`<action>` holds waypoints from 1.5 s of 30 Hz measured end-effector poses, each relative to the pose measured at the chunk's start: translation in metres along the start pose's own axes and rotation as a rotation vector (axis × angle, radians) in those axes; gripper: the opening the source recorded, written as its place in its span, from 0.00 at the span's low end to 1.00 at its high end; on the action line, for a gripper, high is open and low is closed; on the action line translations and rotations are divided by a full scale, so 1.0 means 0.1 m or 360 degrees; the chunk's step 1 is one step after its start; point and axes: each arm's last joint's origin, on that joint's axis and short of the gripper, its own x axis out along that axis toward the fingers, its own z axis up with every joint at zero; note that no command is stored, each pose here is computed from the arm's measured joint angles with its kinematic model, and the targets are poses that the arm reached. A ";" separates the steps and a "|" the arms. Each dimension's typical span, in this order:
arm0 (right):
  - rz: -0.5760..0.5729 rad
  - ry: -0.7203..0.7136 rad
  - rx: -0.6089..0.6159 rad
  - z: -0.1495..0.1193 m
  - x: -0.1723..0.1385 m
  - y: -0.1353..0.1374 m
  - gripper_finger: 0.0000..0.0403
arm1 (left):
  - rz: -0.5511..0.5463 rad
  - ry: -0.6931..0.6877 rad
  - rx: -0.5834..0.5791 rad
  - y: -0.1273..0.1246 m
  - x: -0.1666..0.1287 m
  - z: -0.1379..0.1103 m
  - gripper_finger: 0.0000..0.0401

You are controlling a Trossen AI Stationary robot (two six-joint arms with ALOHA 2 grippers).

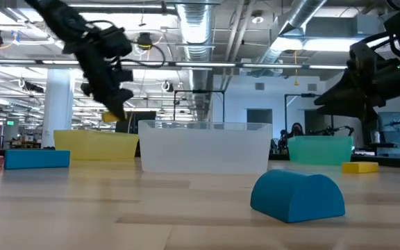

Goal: Sort & place blocks by color
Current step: Put the top yellow block into the yellow bin

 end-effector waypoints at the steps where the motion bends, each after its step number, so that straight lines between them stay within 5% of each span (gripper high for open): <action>1: -0.0001 -0.0001 0.0002 0.00 0.00 0.00 0.34 | -0.0030 -0.0003 -0.0023 0.01 0.03 -0.07 0.34; 14: 0.0307 -0.0168 -0.0298 0.14 -0.02 0.16 0.35 | -0.0005 0.0174 -0.0190 0.15 0.22 -0.37 0.39; 21: 0.0576 0.0076 -0.0375 0.11 -0.03 0.23 0.40 | 0.0004 0.0151 -0.0091 0.14 0.22 -0.35 0.51; 28: 0.0407 0.0419 -0.0555 0.16 -0.02 0.37 0.47 | -0.0040 -0.0002 -0.0007 0.05 0.05 -0.20 0.57; 34: 0.0127 0.0797 -0.0726 0.28 -0.03 0.47 0.53 | -0.0392 -0.0447 0.0023 -0.19 -0.26 0.02 0.58; 39: 0.0090 0.1009 -0.0893 0.25 0.05 0.53 0.54 | -0.0820 -0.0792 0.0133 -0.53 -0.47 0.10 0.58; 45: 0.0010 0.1144 -0.1091 0.14 0.20 0.47 0.54 | -0.0977 -0.0928 0.0352 -0.88 -0.68 0.06 0.58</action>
